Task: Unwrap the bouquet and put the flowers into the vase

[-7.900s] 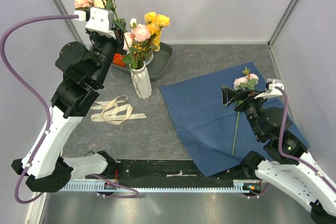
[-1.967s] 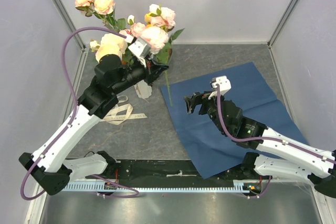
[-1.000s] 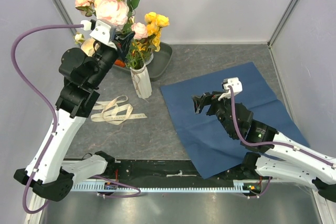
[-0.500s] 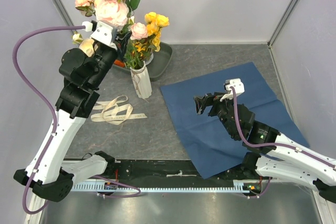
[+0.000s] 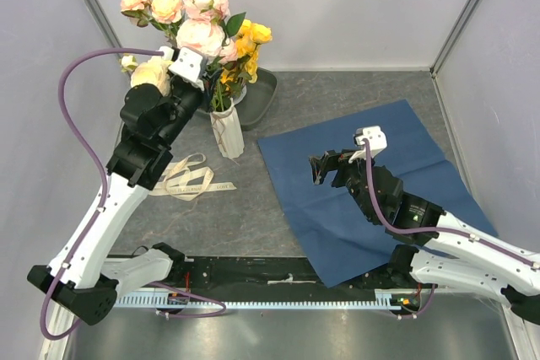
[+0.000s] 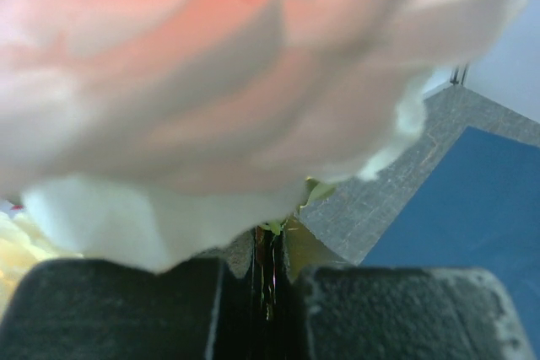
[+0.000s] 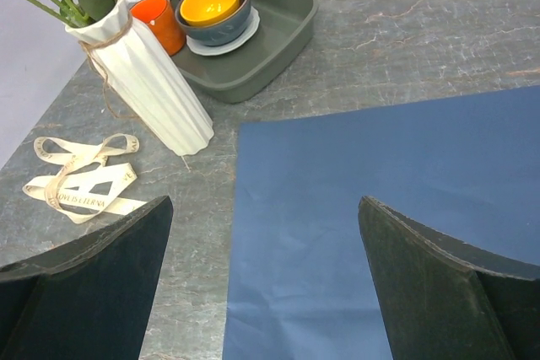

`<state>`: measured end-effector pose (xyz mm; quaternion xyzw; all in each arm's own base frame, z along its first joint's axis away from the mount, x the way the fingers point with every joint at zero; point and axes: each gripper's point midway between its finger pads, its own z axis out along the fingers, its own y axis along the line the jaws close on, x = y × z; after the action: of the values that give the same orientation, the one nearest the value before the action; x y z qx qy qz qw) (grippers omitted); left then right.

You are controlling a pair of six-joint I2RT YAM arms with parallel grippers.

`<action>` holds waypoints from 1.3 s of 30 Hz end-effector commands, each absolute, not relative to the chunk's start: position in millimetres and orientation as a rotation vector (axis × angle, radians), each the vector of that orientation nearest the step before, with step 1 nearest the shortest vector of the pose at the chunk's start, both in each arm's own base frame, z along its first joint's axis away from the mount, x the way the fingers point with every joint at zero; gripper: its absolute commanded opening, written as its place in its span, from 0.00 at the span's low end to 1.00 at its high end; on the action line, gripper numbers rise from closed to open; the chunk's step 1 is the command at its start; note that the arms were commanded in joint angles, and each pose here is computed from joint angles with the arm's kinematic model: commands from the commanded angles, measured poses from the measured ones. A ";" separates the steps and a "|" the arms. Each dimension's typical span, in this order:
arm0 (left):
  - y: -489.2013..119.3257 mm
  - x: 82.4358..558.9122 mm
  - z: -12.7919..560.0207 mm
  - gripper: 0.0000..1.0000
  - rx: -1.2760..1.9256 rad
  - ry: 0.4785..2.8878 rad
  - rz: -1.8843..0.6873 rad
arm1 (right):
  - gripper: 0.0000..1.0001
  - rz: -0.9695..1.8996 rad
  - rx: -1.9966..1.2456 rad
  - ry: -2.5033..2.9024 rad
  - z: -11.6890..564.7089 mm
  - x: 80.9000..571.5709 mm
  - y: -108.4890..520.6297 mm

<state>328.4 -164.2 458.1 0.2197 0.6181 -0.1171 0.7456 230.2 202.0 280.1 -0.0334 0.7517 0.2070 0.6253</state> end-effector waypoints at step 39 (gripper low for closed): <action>-152.2 364.5 400.0 0.02 0.243 1.475 -0.235 | 0.98 0.478 -0.032 1.747 263.0 236.2 208.7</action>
<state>361.1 -154.5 395.3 0.1416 0.6697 -0.0954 0.7227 233.8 208.4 258.6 -0.0290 0.7662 0.1991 0.6103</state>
